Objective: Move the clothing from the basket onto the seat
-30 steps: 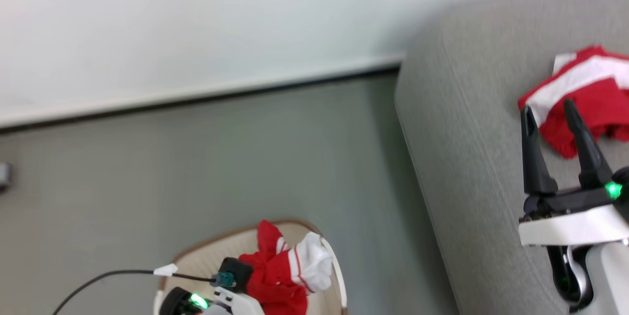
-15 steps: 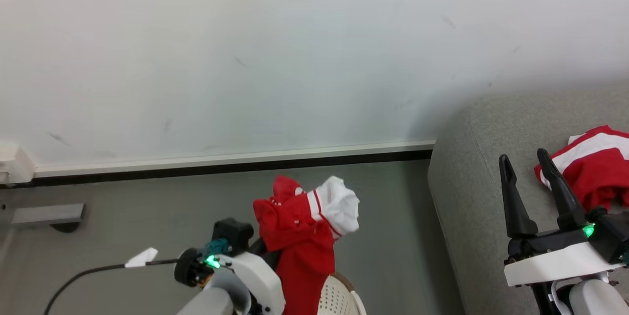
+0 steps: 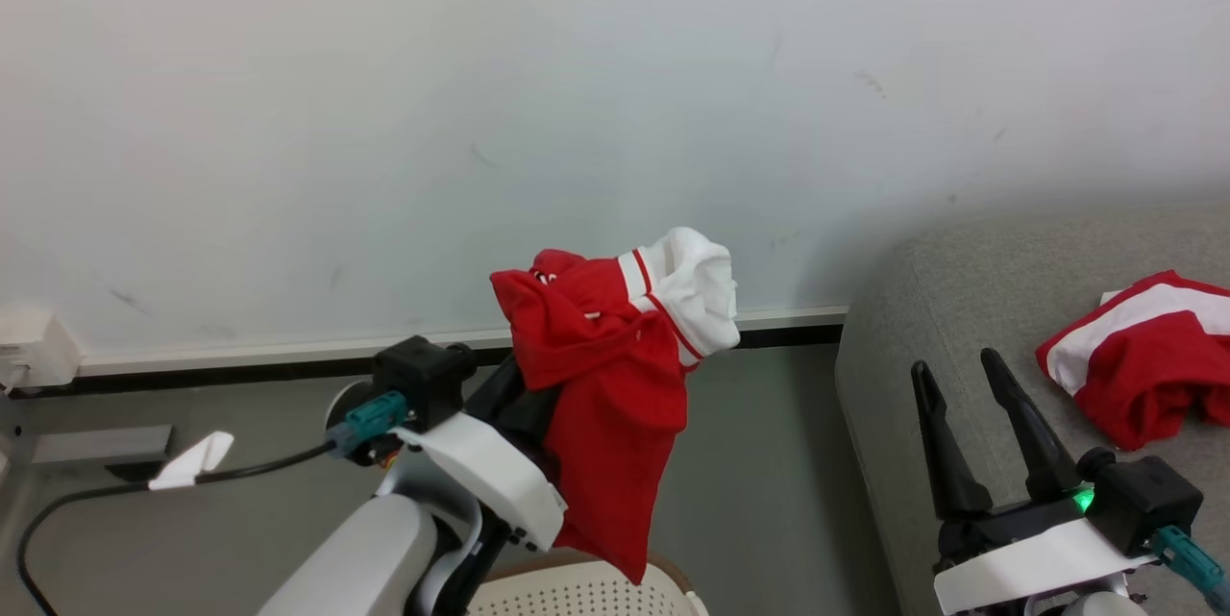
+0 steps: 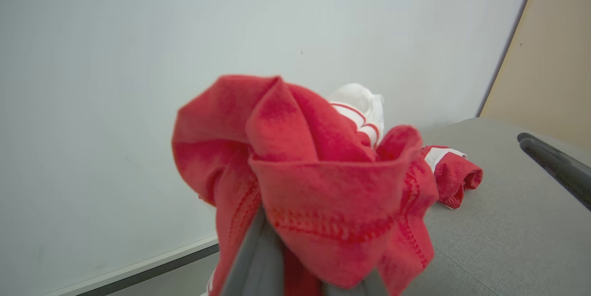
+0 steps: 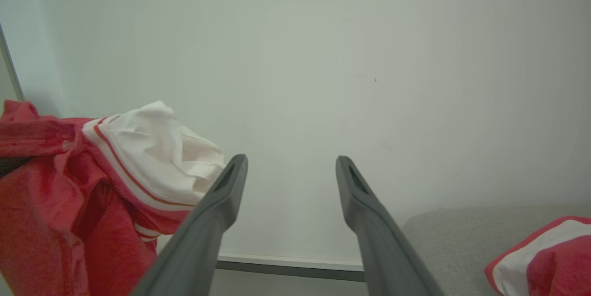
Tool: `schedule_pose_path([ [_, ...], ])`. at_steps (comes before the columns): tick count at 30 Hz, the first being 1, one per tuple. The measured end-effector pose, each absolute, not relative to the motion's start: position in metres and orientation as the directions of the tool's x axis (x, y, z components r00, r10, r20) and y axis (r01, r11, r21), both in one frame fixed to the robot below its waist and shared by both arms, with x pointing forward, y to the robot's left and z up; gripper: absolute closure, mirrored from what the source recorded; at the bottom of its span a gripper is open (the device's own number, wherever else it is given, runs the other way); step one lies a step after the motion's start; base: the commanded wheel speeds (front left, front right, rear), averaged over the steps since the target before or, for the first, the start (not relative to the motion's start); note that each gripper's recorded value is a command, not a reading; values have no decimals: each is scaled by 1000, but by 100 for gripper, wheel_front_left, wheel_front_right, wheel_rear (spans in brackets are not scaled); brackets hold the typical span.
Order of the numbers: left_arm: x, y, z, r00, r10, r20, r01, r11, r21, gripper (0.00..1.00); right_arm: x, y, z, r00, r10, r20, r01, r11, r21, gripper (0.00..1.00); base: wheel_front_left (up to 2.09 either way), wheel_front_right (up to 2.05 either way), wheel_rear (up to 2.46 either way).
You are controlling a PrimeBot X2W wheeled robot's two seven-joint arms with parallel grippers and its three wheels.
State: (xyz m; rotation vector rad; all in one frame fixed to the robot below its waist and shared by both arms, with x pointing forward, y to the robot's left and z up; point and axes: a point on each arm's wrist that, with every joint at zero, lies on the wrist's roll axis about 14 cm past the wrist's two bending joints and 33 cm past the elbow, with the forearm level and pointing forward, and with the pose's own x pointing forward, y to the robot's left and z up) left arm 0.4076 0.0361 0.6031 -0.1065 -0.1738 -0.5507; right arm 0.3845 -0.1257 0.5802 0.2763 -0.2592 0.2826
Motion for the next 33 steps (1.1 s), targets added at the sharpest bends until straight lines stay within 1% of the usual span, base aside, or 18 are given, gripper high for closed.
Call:
schedule_pose_path([
  [5, 401, 37, 631, 822, -514, 244, 541, 839, -54, 100, 380, -111, 570, 924, 279, 260, -341, 911, 233, 0, 0, 0, 0],
  [12, 401, 41, 639, 823, -506, 258, 535, 843, -52, 100, 379, -105, 569, 917, 308, 254, -365, 904, 223, 0, 0, 0, 0],
  [18, 400, 41, 641, 822, -505, 262, 536, 842, -57, 100, 376, -89, 570, 898, 358, 257, -414, 884, 218, 0, 0, 0, 0],
  [25, 400, 41, 642, 820, -508, 262, 540, 840, -61, 100, 355, -33, 561, 816, 532, 224, -575, 786, 228, 0, 0, 0, 0],
  [33, 397, 38, 646, 811, -523, 263, 553, 832, -52, 100, 328, 35, 535, 701, 699, 145, -704, 643, 302, 0, 0, 0, 0],
])
